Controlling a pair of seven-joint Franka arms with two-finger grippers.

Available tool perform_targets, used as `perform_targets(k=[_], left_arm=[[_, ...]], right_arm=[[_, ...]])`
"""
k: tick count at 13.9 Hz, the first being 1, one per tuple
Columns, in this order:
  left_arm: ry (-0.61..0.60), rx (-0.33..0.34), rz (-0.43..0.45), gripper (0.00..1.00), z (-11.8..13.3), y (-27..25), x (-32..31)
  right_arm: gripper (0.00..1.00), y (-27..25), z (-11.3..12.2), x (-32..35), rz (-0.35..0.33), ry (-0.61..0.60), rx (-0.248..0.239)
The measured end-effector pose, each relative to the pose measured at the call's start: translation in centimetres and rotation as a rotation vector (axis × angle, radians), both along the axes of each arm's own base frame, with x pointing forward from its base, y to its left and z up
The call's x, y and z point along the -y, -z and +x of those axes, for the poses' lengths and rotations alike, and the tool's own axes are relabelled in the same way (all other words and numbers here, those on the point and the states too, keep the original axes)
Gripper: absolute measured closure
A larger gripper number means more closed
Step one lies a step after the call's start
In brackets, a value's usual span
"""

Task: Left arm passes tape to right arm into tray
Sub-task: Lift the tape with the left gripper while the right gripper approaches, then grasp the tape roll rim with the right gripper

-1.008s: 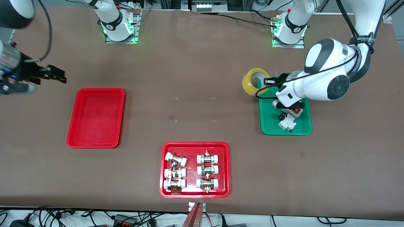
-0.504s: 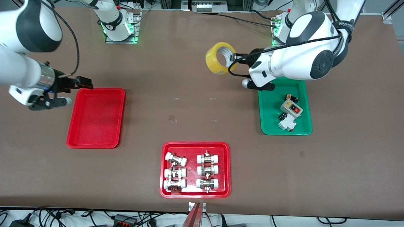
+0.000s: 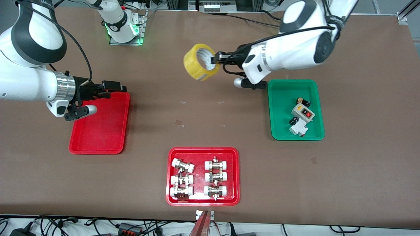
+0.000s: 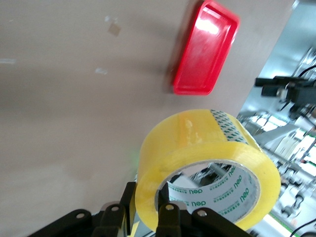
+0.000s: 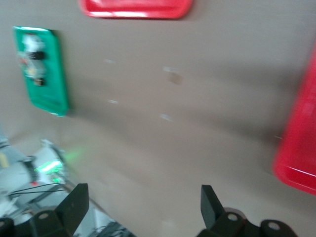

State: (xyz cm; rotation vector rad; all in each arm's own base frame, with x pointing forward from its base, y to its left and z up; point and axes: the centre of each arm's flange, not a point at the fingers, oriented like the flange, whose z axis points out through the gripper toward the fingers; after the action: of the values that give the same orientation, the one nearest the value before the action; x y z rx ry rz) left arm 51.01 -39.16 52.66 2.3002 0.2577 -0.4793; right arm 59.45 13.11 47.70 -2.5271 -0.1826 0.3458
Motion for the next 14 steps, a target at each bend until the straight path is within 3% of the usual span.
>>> perform_targets(k=[6, 10, 14], left_arm=[[-0.074, -0.014, 0.042, 0.78, -0.3, 0.1, 1.3], [-0.099, 0.004, 0.034, 0.78, -0.7, 0.4, 2.9], [-0.099, 0.007, 0.034, 0.78, -0.8, 0.4, 3.2]], right_arm=[[0.0, -4.0, -0.2, -6.6, 0.213, -0.014, 0.03], [0.0, -4.7, -1.7, -13.1, 0.236, -0.064, 0.075], [0.0, -6.1, -2.4, -15.9, 0.227, -0.041, 0.075]])
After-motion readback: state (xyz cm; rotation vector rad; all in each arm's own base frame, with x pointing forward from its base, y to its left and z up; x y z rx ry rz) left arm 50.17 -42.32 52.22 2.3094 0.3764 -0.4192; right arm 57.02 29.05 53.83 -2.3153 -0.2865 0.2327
